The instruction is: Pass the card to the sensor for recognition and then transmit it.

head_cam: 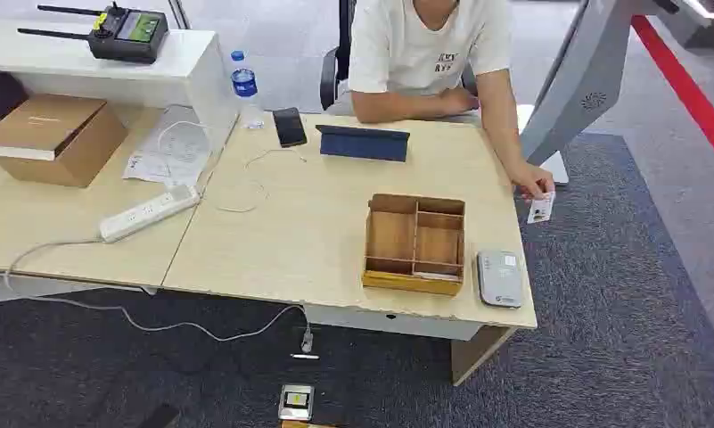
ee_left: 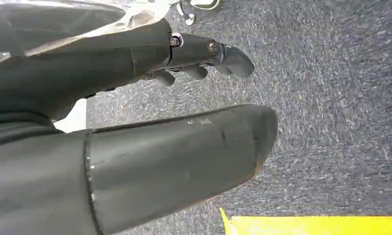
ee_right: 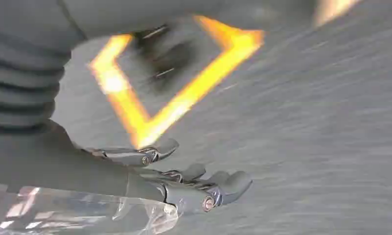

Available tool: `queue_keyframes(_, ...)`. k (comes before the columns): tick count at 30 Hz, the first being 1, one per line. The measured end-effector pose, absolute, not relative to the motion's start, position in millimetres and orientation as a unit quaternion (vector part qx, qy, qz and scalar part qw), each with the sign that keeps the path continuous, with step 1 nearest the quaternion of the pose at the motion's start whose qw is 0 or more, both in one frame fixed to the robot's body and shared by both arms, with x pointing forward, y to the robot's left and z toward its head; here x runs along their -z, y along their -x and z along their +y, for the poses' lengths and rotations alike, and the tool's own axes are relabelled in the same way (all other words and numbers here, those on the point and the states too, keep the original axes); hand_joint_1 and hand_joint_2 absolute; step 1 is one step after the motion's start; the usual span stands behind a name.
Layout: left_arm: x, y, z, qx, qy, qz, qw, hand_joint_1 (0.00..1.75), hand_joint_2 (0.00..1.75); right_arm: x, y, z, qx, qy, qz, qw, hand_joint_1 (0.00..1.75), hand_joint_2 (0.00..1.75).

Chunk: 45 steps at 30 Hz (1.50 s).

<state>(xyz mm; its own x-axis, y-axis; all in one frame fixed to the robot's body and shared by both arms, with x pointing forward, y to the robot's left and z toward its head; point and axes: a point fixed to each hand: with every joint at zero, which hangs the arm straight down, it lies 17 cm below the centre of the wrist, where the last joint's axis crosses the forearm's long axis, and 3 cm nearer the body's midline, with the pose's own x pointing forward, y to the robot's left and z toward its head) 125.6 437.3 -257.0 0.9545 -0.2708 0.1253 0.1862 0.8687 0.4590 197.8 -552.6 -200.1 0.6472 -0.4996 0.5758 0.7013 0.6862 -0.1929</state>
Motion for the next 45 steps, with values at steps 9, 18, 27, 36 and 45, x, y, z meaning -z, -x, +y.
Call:
queue_keyframes(9,255.5,-130.4,438.8,0.120,-0.232,-0.102,0.960,0.00,0.00,47.8,-370.4,-628.8,0.443,0.176,-0.494,0.727,0.00,1.75)
queue_keyframes(18,254.7,-134.6,438.4,0.130,-0.234,-0.109,0.957,0.00,0.00,-116.3,-426.0,-669.3,0.477,0.204,-0.612,0.597,0.00,1.75)
queue_keyframes(27,254.1,-138.0,437.0,0.147,-0.234,-0.119,0.954,0.00,0.00,-258.5,-475.8,-575.3,0.296,0.230,-0.754,0.540,0.00,1.75)
queue_keyframes(36,253.0,-143.6,434.9,0.182,-0.235,-0.135,0.945,0.00,0.00,-372.8,-483.8,-405.0,-0.112,0.480,-0.798,0.348,0.00,1.75)
queue_keyframes(45,252.5,-147.4,433.2,0.190,-0.231,-0.141,0.944,0.00,0.00,-390.7,-522.1,-335.2,-0.213,0.505,-0.792,0.269,0.00,1.75)
